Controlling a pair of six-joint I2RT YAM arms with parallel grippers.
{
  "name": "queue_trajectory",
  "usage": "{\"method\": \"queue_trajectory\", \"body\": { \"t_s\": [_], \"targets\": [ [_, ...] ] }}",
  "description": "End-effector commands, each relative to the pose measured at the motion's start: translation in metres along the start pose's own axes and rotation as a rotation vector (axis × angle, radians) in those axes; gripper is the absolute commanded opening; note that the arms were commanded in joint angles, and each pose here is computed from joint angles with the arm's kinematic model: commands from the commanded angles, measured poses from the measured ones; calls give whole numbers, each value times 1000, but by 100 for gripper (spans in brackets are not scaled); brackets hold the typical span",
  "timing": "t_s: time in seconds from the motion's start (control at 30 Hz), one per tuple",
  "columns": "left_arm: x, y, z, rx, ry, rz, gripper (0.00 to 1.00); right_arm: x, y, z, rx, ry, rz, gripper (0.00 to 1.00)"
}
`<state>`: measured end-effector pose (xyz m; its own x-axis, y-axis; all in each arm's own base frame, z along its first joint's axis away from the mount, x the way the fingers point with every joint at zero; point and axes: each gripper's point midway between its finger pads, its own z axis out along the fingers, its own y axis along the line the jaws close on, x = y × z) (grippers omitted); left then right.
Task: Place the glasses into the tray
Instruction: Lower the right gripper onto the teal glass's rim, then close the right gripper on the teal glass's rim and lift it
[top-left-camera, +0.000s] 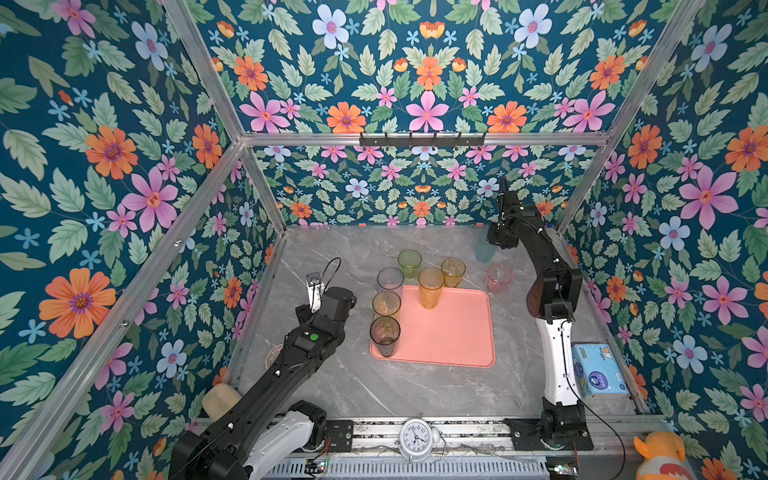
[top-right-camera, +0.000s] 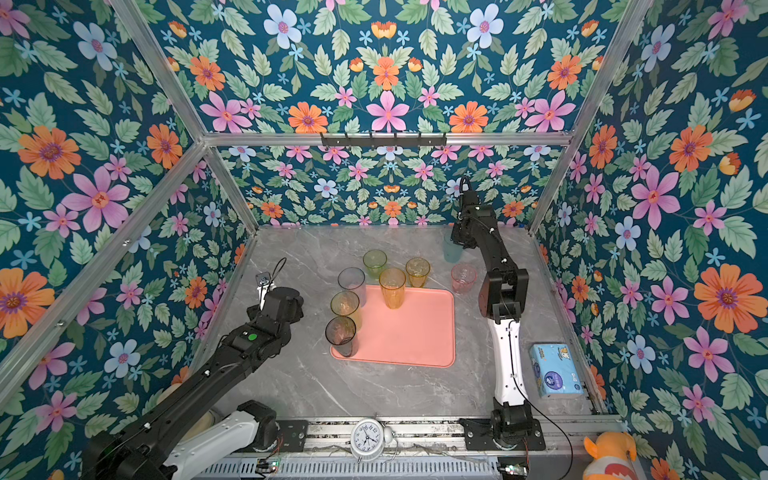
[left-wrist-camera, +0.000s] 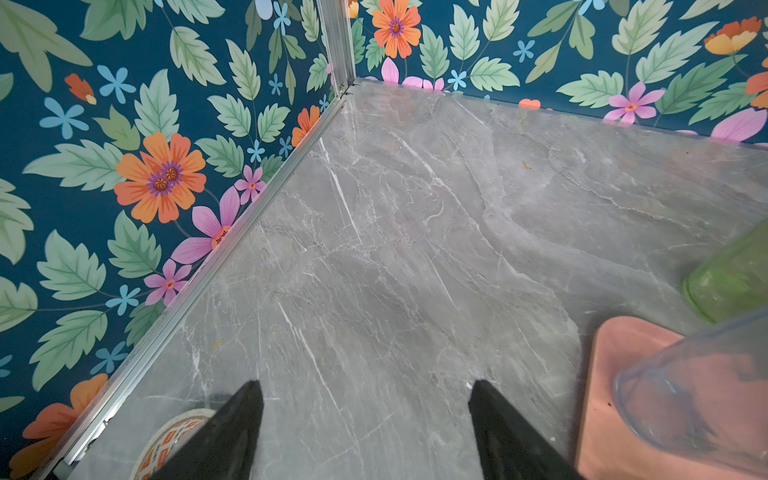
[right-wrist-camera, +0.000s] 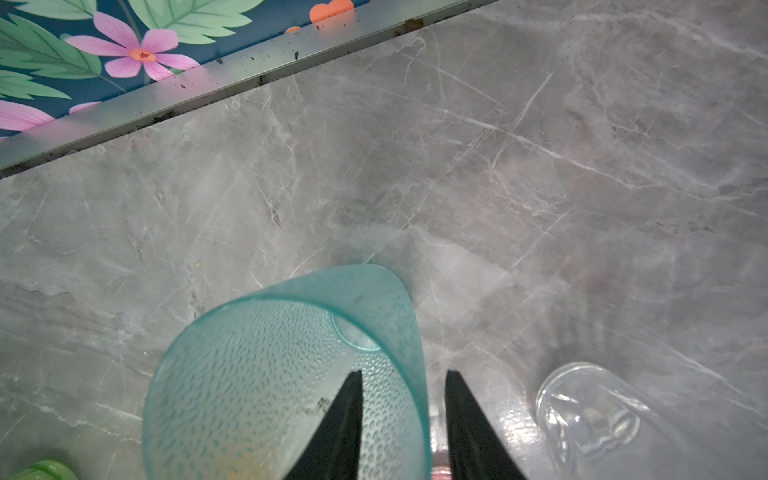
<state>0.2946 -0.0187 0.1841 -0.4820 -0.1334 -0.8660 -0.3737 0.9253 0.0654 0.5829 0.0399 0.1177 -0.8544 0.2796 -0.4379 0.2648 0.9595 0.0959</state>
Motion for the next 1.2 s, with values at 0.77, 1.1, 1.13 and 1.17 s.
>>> {"method": "queue_trajectory", "body": {
  "t_s": [0.77, 1.1, 1.13, 1.17],
  "targets": [
    [-3, 2, -2, -3, -9, -15, 80, -5, 5, -12, -28, -18, -47, 12],
    [-5, 1, -2, 1, -14, -20, 80, -10, 10, -44, -51, -42, -67, 10],
    [-5, 1, -2, 1, -14, -18, 80, -11, 10, -49, -50, -50, -72, 10],
    [-5, 1, -2, 2, -14, -19, 80, -11, 11, -55, -51, -54, -78, 10]
  ]
}}
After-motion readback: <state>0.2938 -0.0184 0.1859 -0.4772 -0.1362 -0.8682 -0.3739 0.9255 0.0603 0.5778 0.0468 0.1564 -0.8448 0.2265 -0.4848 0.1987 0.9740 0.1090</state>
